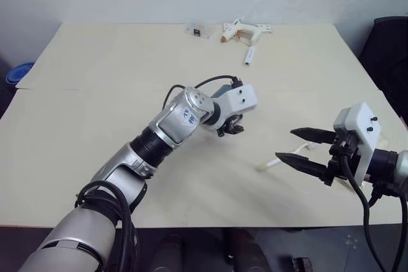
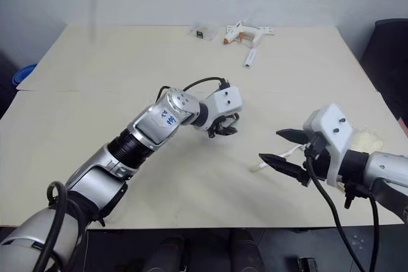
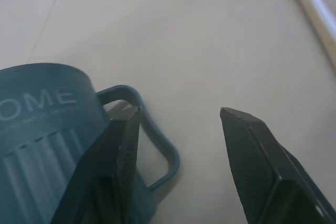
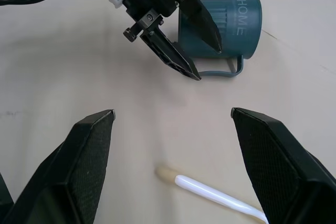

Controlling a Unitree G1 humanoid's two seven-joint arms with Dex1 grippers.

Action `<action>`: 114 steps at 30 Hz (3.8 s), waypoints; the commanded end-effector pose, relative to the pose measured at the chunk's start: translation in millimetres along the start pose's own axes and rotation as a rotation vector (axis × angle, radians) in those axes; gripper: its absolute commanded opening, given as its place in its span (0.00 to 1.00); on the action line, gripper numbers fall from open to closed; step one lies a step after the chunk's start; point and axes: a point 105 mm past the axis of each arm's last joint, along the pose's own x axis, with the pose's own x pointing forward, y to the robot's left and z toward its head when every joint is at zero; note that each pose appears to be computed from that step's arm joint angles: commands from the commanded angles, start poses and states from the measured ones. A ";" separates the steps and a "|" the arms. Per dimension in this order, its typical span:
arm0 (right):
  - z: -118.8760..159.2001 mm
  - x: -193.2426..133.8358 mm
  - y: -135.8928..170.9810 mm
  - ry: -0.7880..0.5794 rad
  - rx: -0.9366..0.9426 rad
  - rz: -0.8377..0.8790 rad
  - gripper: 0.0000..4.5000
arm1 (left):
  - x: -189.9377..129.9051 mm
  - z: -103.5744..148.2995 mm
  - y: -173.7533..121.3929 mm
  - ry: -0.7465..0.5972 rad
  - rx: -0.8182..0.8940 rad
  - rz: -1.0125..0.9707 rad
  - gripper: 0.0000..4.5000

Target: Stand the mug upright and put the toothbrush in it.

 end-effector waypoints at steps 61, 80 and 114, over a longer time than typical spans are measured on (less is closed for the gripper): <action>35.0 36.1 -12.5 -0.077 -0.056 0.145 0.82 | -69.7 -58.5 -23.8 -0.874 -0.662 0.060 0.01; 37.6 42.1 -15.8 -0.057 -0.065 0.184 0.82 | -66.5 -94.4 -33.5 -0.803 -0.763 0.152 0.15; -30.5 25.6 -42.4 0.011 0.413 -0.385 0.82 | -238.2 -69.8 -67.8 -0.373 -0.298 -0.173 1.00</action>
